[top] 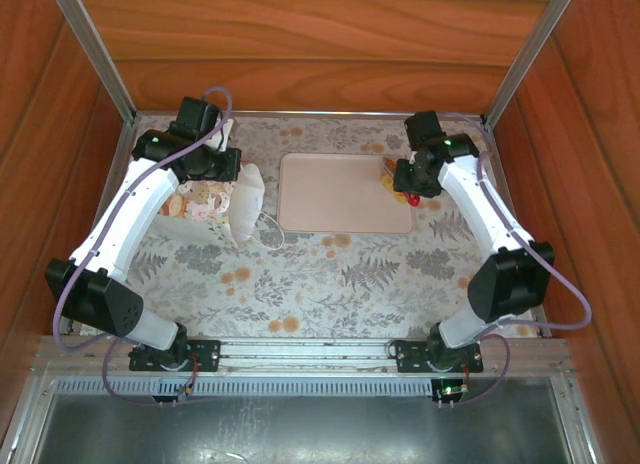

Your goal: Take the fake bread out of the paper bag

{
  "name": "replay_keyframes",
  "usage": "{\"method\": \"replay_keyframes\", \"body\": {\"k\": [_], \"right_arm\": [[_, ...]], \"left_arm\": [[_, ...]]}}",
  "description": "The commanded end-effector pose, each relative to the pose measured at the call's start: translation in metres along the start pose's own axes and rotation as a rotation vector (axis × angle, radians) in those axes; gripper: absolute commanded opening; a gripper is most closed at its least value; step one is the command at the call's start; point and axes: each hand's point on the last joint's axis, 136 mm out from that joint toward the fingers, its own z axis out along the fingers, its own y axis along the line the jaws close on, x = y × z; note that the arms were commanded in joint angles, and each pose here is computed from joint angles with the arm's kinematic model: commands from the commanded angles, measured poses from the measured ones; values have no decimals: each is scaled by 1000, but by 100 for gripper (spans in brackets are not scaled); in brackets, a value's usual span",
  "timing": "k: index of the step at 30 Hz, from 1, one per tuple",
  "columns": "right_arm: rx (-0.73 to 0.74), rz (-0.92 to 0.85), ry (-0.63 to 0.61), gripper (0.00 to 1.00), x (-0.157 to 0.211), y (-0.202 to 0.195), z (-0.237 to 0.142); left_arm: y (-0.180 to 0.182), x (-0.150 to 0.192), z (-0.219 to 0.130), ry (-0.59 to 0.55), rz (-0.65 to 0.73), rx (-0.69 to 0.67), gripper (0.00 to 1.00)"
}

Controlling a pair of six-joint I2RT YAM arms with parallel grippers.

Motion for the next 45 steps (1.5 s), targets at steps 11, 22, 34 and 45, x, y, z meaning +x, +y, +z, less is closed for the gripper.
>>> {"method": "replay_keyframes", "body": {"k": [11, 22, 34, 45], "right_arm": [[-267, -254, 60, 44, 88, 84, 15], [-202, -309, 174, 41, 140, 91, 86], [-47, -332, 394, 47, 187, 75, 123], [101, -374, 440, 65, 179, 72, 126]], "left_arm": [[-1, -1, -2, -17, -17, 15, 0], [-1, 3, -2, -13, -20, 18, 0], [2, 6, 3, -5, -15, 8, 0], [4, 8, 4, -6, -11, -2, 0]]}}
